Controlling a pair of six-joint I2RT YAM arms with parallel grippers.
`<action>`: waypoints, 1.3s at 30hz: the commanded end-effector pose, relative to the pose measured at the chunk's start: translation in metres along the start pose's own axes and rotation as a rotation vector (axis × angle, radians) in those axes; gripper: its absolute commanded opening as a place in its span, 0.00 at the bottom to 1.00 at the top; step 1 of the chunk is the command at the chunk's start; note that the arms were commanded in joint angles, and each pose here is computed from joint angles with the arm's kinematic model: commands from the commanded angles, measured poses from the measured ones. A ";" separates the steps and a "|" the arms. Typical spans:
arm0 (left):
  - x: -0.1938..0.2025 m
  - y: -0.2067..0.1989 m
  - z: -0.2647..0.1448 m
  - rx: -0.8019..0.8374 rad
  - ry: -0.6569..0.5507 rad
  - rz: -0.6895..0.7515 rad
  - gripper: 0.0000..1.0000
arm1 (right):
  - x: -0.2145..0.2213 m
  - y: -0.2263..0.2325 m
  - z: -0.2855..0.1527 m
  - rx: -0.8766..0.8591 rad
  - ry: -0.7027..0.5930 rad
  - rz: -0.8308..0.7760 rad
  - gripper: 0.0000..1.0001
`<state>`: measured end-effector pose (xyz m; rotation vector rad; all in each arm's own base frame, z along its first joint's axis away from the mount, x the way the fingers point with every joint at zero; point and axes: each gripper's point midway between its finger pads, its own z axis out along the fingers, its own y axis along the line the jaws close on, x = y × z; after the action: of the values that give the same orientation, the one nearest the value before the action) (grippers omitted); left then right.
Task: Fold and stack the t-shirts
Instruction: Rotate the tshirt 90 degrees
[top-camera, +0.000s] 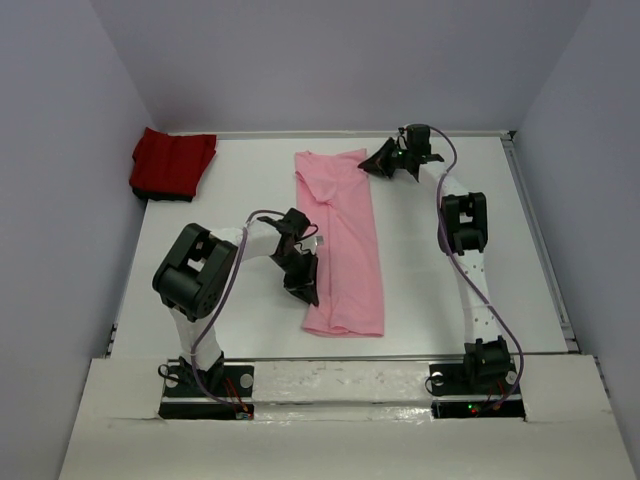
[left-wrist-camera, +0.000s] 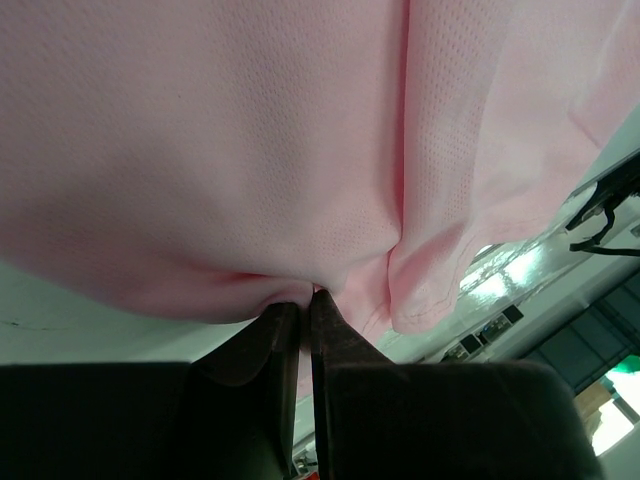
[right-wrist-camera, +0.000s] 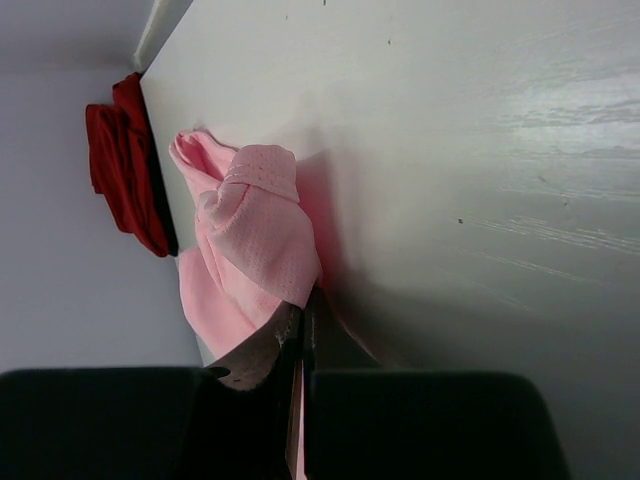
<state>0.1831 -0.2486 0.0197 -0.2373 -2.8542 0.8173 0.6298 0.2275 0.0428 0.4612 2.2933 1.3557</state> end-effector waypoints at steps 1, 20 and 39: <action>-0.001 -0.014 -0.004 0.035 0.006 0.003 0.19 | -0.014 0.020 0.002 -0.055 -0.045 -0.056 0.00; 0.018 -0.013 -0.005 0.031 0.024 -0.004 0.19 | -0.026 0.013 0.006 -0.072 -0.081 -0.075 0.00; 0.021 -0.009 -0.005 0.002 0.024 -0.018 0.22 | -0.045 0.017 -0.026 -0.075 -0.108 -0.144 0.55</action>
<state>0.1692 -0.2503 0.0190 -0.2239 -2.8328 0.8018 0.6528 0.2112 0.0552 0.4028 2.1806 1.3630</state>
